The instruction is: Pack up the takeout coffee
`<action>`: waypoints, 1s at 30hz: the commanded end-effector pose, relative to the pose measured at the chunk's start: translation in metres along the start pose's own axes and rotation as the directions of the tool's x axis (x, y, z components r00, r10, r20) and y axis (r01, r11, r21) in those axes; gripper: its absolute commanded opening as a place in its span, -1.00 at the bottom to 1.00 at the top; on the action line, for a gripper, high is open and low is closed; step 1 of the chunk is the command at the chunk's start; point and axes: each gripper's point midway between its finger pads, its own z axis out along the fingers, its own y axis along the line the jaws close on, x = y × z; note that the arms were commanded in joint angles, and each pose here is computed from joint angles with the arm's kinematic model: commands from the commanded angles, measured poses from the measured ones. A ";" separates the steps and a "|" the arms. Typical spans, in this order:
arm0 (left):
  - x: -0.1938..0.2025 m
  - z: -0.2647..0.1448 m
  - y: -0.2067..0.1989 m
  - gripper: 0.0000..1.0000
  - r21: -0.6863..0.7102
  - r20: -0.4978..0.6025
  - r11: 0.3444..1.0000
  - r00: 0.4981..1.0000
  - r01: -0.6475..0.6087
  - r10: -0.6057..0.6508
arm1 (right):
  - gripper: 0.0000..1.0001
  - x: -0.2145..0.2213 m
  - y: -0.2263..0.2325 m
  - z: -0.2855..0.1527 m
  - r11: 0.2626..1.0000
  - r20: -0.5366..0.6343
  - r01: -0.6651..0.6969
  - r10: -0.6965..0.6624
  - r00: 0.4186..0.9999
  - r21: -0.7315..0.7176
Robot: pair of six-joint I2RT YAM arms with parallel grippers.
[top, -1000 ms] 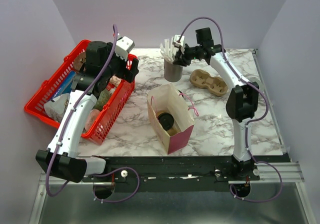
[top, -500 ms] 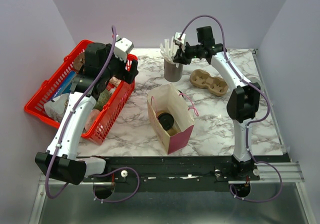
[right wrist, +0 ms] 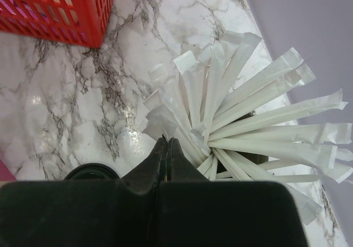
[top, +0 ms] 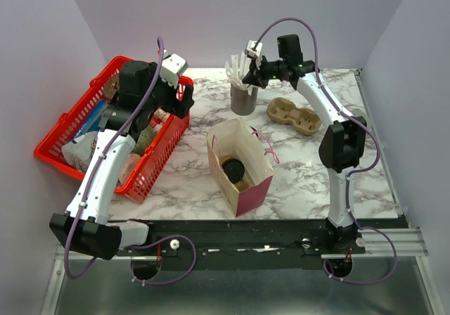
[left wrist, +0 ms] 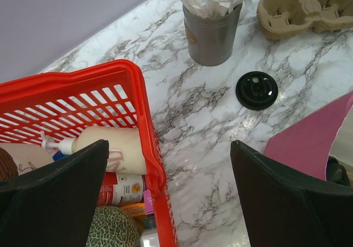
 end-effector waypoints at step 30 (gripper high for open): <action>-0.060 -0.022 -0.002 0.97 0.002 0.199 0.998 0.978 -0.068 0.066 | -0.99 -0.186 0.250 -0.226 0.890 0.119 -0.280 0.341 0.932 -0.359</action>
